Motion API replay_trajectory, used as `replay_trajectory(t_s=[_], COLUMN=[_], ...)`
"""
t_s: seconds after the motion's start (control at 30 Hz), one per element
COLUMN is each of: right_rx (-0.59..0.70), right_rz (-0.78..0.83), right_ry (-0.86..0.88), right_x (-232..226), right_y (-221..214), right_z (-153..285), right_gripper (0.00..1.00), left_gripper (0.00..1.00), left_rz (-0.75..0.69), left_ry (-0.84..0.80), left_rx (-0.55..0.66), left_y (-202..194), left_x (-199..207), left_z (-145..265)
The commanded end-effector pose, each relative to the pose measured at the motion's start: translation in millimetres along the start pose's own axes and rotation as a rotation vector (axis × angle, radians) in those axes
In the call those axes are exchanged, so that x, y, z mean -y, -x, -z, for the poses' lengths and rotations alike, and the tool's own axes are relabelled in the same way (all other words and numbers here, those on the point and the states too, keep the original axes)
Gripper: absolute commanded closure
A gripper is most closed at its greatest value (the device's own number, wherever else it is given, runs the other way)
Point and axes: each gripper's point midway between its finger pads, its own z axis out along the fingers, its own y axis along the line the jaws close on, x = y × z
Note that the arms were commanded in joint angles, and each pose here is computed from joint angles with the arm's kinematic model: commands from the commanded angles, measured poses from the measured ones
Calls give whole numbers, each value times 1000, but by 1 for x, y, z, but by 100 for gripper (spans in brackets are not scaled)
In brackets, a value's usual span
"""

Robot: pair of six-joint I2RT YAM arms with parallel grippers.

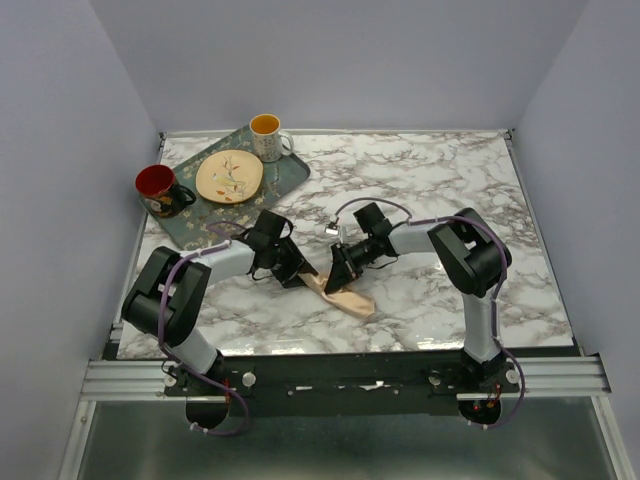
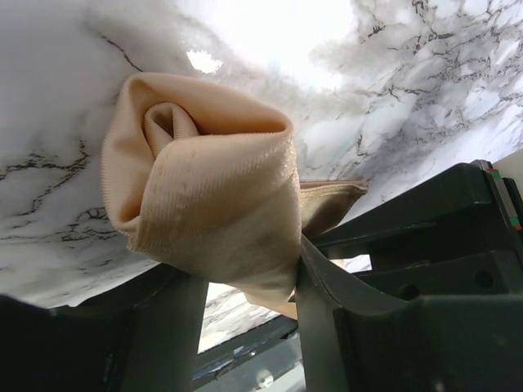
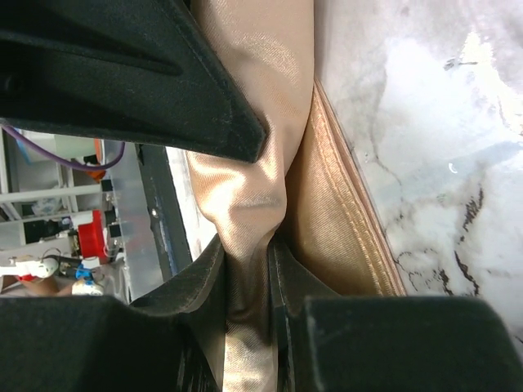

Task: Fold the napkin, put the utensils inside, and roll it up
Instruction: Roll the napkin with the utensil

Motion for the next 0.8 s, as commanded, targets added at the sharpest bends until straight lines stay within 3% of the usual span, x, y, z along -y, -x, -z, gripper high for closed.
replay_trajectory(t_s=[0.0,0.2,0.3,0.57,0.77], right_rx=[-22,-24,-16,-7,-19], right_rz=[18,43,50,83,165], right_ry=[-104,-166,-226,-388,-657], right_x=[22,25,26,6,-3], right_y=[-3,1,7,20,22], right_z=[1,7,13,35,46], right_gripper=[77,72,65,53,51], left_gripper=[50,57,64,63,62], left_rz=[-21,-40,-44,-44,-42], left_ry=[149,163,170,161,147], left_rx=[39,44,40,36,33], left_y=[7,10,10,10,9], left_x=[-39,-38,-38,-30,-23], left_z=[-15,-15,-15,-11,-9])
